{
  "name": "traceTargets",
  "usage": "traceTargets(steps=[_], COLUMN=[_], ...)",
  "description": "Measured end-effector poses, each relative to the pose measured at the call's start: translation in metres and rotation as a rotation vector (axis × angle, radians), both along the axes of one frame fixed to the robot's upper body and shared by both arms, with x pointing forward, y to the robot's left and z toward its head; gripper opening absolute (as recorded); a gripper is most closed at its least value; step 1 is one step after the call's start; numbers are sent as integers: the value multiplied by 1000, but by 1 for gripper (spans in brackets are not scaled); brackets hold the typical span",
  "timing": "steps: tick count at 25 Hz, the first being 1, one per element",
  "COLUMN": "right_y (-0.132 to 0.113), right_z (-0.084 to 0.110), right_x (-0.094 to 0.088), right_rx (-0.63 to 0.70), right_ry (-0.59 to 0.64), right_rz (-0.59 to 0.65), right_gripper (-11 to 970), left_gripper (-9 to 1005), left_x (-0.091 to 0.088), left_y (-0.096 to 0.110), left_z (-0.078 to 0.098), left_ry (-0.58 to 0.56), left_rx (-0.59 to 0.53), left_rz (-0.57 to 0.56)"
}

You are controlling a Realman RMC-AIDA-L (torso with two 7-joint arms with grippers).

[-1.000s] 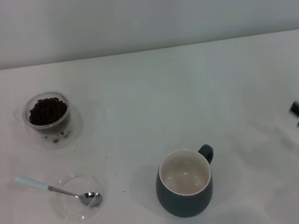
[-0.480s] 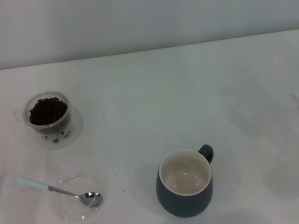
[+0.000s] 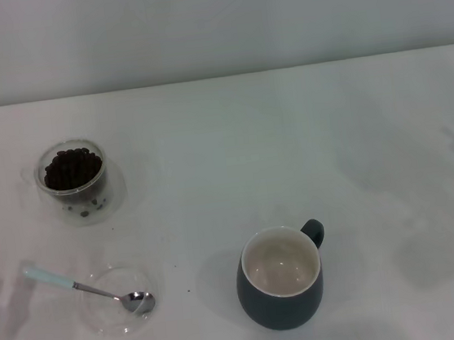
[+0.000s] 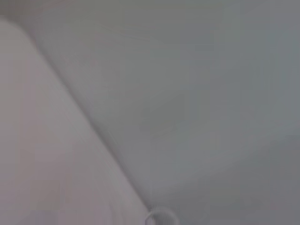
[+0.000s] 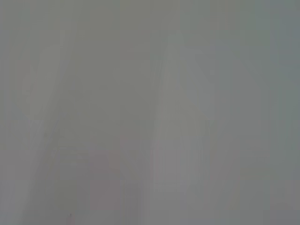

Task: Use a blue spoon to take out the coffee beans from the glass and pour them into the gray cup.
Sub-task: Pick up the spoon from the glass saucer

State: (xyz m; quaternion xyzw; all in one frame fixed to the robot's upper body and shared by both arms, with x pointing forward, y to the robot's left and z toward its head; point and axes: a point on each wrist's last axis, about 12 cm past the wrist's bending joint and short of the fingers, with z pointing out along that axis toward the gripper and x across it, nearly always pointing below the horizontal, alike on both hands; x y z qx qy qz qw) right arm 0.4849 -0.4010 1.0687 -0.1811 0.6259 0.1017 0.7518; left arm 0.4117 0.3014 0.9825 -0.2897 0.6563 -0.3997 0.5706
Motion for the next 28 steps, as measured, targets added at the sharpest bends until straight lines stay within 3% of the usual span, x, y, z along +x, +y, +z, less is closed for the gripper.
traceTargets(steps=[10,17,28], right_y=[2,5,7], right_z=[4,3,1], right_x=[5,7,7], right_rx=[2,6,4], right_ry=[-17,-18,-10], right_rz=[8,12,11], right_gripper=[705,705,705], left_gripper=[834,822,800], left_x=[5,19,21], left_y=[-4,-15,-22], left_z=[-6,-6,-8], left_ry=[91,134,161], left_rx=[-100,-128,-133], left_rz=[-54,-135,-173])
